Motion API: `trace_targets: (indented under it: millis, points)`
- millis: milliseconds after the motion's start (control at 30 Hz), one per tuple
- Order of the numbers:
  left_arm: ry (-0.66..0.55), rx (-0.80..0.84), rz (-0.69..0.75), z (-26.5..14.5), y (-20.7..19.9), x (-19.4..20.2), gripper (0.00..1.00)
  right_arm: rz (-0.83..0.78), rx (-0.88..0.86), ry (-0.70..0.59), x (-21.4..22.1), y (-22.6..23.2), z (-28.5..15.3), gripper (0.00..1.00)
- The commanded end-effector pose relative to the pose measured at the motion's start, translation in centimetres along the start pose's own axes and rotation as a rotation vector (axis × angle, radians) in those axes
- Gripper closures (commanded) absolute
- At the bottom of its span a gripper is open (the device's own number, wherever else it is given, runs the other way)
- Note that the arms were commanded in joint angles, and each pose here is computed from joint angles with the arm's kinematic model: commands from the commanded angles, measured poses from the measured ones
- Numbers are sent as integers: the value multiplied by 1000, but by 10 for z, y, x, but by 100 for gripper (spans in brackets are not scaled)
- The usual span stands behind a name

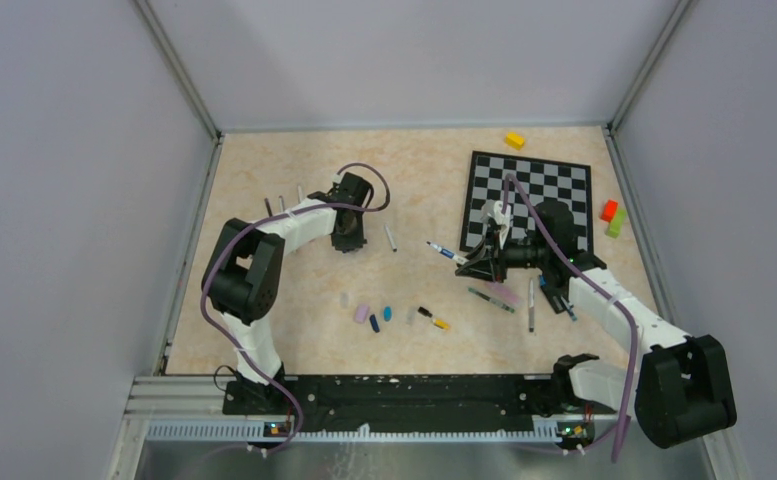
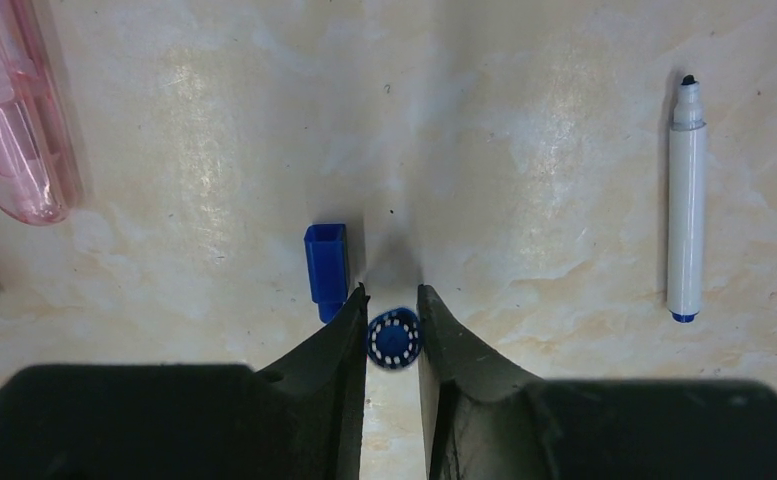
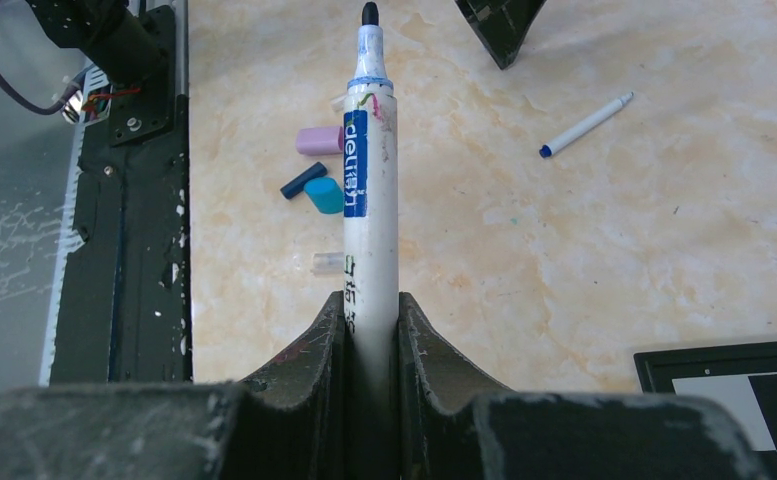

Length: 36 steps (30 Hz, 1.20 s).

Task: Open the pen caps
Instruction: Place the pen cap at the center of the board, then place the pen at the center of the board.

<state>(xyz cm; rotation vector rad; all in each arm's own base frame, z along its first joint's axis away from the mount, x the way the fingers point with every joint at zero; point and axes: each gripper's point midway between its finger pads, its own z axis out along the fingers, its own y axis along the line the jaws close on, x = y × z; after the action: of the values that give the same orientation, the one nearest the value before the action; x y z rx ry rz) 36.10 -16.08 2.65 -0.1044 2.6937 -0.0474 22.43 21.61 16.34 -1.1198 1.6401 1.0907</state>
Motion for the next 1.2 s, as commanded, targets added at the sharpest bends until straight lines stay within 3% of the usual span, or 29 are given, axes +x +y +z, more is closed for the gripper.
trace_targets:
  millis: [0,367,733,900,1033,1167]
  points:
    - [-26,23,-5,-8,-4,-12,71,-48,12,-23,-8,-1,-4,100]
    - [-35,66,-7,-19,-10,-16,67,-44,16,-25,-7,-2,-5,100]
    - [-208,199,6,-102,-14,-37,59,33,27,-42,-8,-8,-1,100]
    - [-346,378,56,-144,-18,-22,41,131,106,-27,-5,-26,9,100]
    - [-489,530,84,-174,-18,-1,18,181,214,57,-1,-49,26,100]
    - [-616,607,59,-188,-12,12,8,303,284,132,-3,-68,49,100]
